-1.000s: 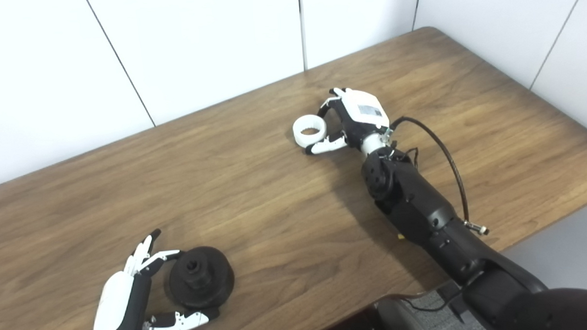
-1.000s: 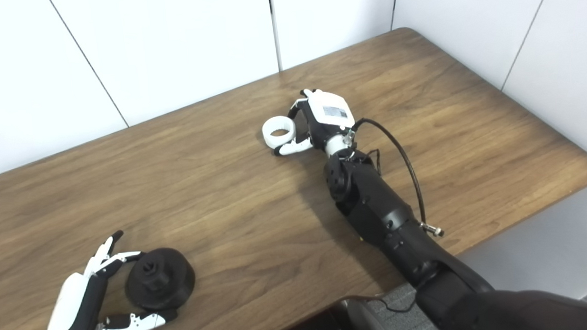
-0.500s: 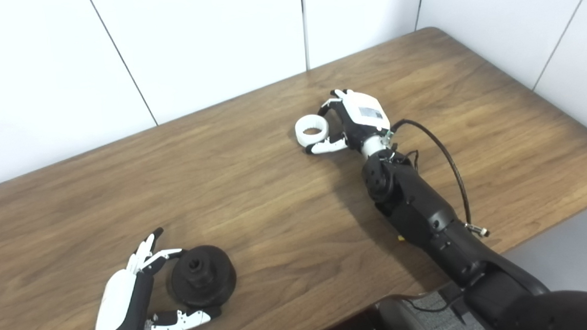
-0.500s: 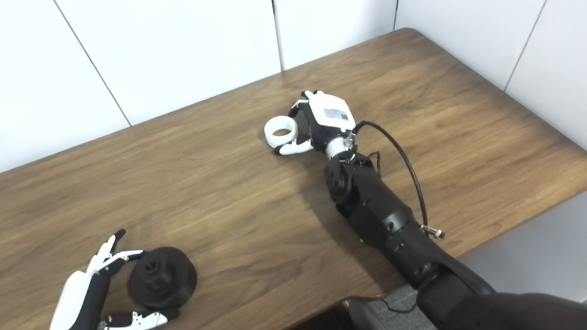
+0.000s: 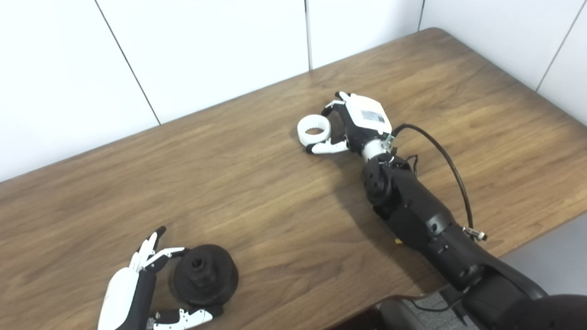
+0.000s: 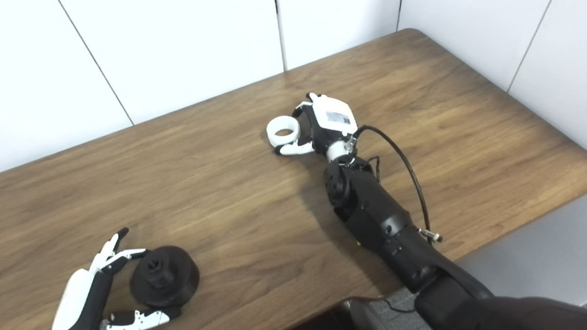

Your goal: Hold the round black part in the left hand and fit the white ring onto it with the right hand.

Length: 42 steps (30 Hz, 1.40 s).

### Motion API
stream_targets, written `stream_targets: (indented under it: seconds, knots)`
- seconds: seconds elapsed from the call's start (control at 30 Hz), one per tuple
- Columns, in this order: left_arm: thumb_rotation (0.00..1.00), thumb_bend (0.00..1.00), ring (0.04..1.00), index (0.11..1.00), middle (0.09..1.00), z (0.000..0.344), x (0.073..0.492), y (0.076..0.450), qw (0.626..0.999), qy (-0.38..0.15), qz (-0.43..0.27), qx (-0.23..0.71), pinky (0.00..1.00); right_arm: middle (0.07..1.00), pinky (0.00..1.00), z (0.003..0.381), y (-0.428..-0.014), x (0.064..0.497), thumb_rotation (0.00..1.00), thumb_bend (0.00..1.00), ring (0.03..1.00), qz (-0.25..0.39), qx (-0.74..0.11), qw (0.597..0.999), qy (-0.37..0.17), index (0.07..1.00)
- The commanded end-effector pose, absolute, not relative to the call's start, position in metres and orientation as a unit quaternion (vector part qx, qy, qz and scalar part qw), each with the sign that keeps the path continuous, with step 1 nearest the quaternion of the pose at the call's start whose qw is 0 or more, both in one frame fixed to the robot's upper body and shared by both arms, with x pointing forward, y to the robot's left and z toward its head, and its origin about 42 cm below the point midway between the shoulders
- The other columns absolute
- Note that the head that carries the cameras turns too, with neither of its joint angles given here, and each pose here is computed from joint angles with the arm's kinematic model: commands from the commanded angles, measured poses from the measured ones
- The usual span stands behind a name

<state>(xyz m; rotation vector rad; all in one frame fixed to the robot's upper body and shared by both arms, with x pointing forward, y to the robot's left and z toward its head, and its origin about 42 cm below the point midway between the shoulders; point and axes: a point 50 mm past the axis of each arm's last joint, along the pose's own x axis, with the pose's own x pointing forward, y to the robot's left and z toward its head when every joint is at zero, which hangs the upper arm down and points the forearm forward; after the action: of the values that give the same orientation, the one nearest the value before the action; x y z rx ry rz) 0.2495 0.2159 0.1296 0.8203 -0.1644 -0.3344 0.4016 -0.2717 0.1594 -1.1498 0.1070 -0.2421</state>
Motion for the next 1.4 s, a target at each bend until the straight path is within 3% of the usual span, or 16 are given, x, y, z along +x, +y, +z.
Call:
stream_targets:
  seconds: [0.0,0.47,0.97,1.0,1.07,1.37]
  knots:
    - [0.28,0.87,1.0,0.603,1.0,0.145,0.253,0.216,0.895,-0.111,-0.149,0.405,1.0,0.934,0.95,0.168,-0.26,0.409,0.43,0.88,0.957,-0.109,-0.537,0.836,0.033,0.722]
    - [0.29,0.88,1.0,0.606,1.0,0.145,0.252,0.215,0.897,-0.108,-0.147,0.403,1.0,0.933,0.94,0.161,-0.252,0.41,0.42,0.86,0.95,-0.102,-0.533,0.839,0.037,0.717]
    - [0.3,0.88,1.0,0.605,1.0,0.146,0.251,0.214,0.898,-0.108,-0.145,0.402,1.0,0.892,0.97,0.155,-0.249,0.408,0.18,0.76,0.929,-0.114,-0.506,0.855,0.004,0.606]
    - [0.3,0.88,1.0,0.606,1.0,0.146,0.251,0.214,0.898,-0.108,-0.145,0.401,1.0,0.887,0.98,0.155,-0.249,0.407,0.16,0.64,0.928,-0.116,-0.504,0.856,0.0,0.55]
    - [0.29,0.88,1.0,0.605,1.0,0.146,0.252,0.214,0.898,-0.108,-0.145,0.4,1.0,0.876,1.0,0.154,-0.248,0.407,0.14,0.54,0.925,-0.12,-0.5,0.858,-0.004,0.502]
    - [0.29,0.88,1.0,0.605,1.0,0.147,0.252,0.213,0.898,-0.108,-0.144,0.402,1.0,0.854,1.0,0.155,-0.252,0.407,0.14,0.52,0.922,-0.134,-0.499,0.856,-0.013,0.486]
